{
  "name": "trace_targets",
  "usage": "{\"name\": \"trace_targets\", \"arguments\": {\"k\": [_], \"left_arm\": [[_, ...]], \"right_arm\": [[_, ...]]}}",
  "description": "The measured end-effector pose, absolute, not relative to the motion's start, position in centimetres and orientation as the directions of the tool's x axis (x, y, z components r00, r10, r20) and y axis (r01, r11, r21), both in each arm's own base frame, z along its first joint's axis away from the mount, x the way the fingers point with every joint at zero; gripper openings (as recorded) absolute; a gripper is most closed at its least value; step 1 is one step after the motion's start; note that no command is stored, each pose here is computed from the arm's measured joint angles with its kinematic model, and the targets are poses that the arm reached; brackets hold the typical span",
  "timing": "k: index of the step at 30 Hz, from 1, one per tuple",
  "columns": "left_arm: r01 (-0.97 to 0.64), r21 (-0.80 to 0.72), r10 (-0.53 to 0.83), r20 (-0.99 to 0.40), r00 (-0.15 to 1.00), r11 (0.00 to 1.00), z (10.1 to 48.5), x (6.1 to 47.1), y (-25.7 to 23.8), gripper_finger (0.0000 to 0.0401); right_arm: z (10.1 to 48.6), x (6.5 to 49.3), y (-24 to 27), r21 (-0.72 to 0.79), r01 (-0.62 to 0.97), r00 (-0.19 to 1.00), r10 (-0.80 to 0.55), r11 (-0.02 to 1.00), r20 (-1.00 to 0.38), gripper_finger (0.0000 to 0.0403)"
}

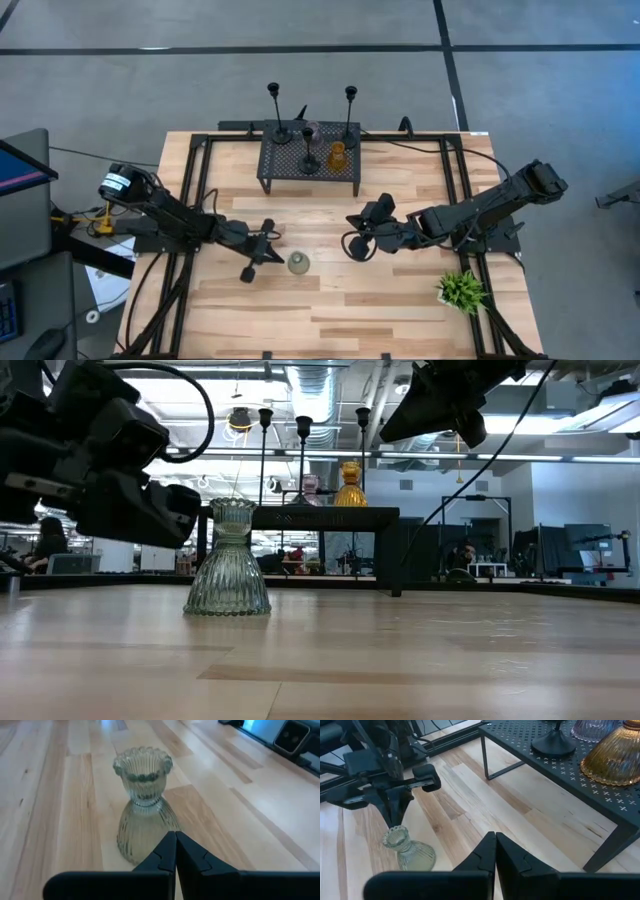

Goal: Pick & Place candle stick holders
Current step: Put the green glass candle holder on the shelf

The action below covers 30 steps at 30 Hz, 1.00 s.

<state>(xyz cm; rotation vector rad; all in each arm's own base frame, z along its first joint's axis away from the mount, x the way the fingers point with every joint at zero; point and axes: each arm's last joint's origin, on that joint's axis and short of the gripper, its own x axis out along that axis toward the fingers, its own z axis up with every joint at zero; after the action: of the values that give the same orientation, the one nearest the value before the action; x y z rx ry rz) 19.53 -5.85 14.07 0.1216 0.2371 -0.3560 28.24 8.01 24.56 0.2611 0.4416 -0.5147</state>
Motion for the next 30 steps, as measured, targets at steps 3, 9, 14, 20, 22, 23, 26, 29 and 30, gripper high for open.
{"name": "trace_targets", "arguments": {"k": [3,9,14,20,22,23,26,29,30], "left_arm": [[0.360,0.086,-0.330,-0.249,0.911,0.929,14.1,19.5,-5.8,0.0004],[0.345,0.110,-0.315,-0.227,0.922,0.932,14.3,19.6,-5.8,0.0011],[0.342,0.112,-0.316,-0.198,0.928,0.933,14.6,19.7,-5.8,0.0049],[0.334,0.064,-0.316,-0.196,0.928,0.940,14.6,19.7,-5.8,0.0122],[0.332,0.056,-0.316,-0.193,0.929,0.942,14.6,19.7,-5.8,0.0151],[0.332,0.055,-0.316,-0.191,0.929,0.942,14.7,19.7,-5.8,0.0166],[0.331,0.053,-0.316,-0.186,0.930,0.942,14.8,19.7,-5.9,0.0209],[0.330,0.055,-0.318,-0.159,0.935,0.942,15.4,20.2,-6.0,0.0245],[0.329,0.055,-0.318,-0.150,0.936,0.943,15.7,20.4,-6.0,0.0254]], "right_arm": [[24.6,28.2,8.0,0.130,0.526,0.780,-0.416,0.841,-0.468,0.0001],[24.6,28.3,7.9,0.132,0.527,0.779,-0.416,0.840,-0.469,0.0001],[24.6,28.3,7.9,0.131,0.527,0.779,-0.416,0.840,-0.469,0.0001],[24.6,28.3,7.9,0.132,0.527,0.780,-0.416,0.840,-0.469,0.0001],[24.6,28.3,7.9,0.132,0.527,0.780,-0.415,0.840,-0.468,0.0001],[24.6,28.3,7.9,0.132,0.527,0.780,-0.416,0.840,-0.468,0.0001],[24.6,28.3,7.9,0.132,0.527,0.780,-0.415,0.840,-0.468,0.0001],[24.6,28.3,7.9,0.133,0.527,0.780,-0.415,0.840,-0.468,0.0001],[24.6,28.3,7.9,0.133,0.527,0.780,-0.415,0.840,-0.468,0.0001]]}}
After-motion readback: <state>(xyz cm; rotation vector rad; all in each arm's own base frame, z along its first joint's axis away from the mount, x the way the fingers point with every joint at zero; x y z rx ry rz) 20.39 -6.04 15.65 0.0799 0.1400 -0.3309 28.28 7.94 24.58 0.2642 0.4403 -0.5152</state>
